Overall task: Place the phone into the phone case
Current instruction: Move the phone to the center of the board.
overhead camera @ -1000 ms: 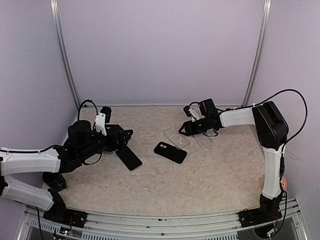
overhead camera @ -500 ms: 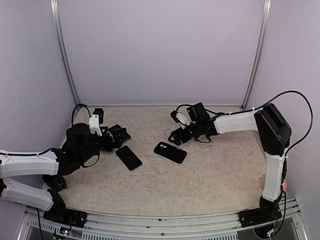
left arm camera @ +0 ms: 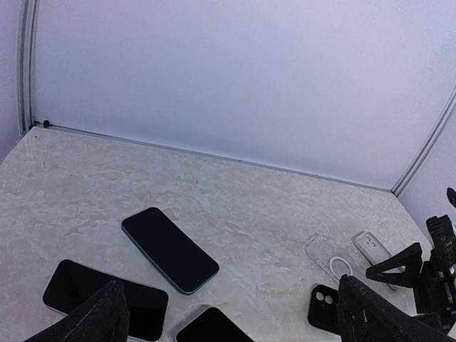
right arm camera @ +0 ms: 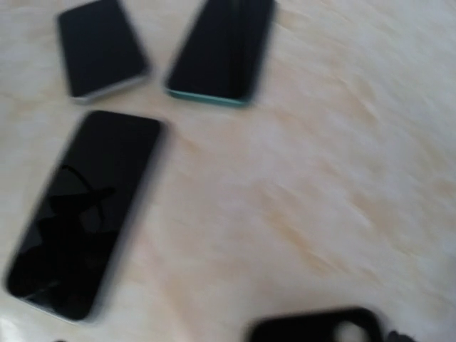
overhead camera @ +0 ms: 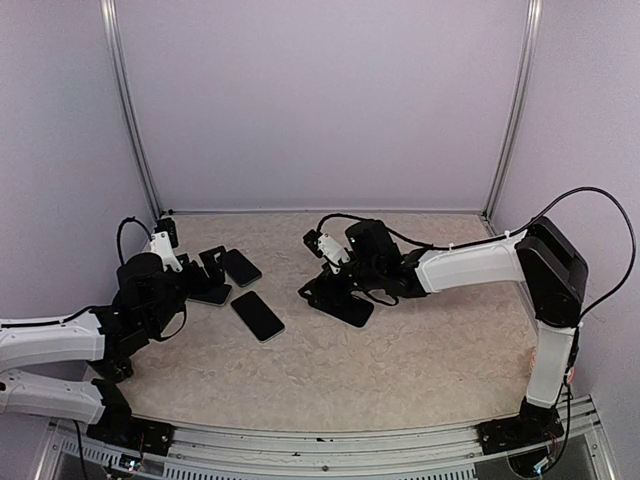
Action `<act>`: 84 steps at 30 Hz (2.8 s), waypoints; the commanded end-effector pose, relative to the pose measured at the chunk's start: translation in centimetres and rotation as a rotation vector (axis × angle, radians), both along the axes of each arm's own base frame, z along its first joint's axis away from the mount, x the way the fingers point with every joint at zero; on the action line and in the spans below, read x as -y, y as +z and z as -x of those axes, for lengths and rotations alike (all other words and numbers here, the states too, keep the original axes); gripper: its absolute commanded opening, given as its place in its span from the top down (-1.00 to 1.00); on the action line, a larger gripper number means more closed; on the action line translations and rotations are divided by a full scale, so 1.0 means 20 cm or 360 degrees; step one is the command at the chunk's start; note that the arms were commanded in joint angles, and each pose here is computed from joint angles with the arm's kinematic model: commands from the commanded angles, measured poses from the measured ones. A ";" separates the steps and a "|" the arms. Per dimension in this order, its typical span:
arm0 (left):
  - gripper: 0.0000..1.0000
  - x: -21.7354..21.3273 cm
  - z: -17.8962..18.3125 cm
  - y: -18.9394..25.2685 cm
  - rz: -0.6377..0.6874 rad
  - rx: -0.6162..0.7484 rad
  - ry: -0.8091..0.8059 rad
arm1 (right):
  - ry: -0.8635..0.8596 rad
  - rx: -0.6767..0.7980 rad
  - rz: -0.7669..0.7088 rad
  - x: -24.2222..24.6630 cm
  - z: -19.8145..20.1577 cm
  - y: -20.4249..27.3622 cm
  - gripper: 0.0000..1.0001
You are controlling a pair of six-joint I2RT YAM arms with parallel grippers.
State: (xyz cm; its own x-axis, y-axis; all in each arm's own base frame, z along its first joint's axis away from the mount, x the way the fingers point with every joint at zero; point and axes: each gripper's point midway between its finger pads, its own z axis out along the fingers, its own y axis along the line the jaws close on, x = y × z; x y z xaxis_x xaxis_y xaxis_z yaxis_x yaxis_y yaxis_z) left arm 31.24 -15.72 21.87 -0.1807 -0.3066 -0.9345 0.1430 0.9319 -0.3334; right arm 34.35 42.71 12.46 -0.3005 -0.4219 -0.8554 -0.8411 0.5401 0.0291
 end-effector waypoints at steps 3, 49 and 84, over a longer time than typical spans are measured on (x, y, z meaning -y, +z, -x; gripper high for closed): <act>-0.98 -0.07 -0.01 -0.01 0.0018 -0.0024 0.0112 | 0.0062 0.0054 -0.0013 -0.18 0.13 -0.05 -0.99; -0.98 -0.09 0.03 -0.07 0.0089 -0.0064 0.0110 | -0.0122 -0.0142 0.0176 -0.57 0.31 -0.53 -0.99; -0.98 -0.08 0.02 -0.10 0.0097 -0.0087 0.0107 | -0.0131 0.0008 0.0221 -0.48 0.30 -0.46 -0.51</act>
State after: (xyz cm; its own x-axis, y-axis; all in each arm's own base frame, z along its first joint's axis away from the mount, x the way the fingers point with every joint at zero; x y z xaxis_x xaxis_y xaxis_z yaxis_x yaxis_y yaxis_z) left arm 30.78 -14.37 20.39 -0.2006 -0.3774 -0.9041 0.0690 0.9151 -0.3973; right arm 28.82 53.56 3.03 -0.3735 -0.4585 -0.8064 -0.7820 0.6232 0.0079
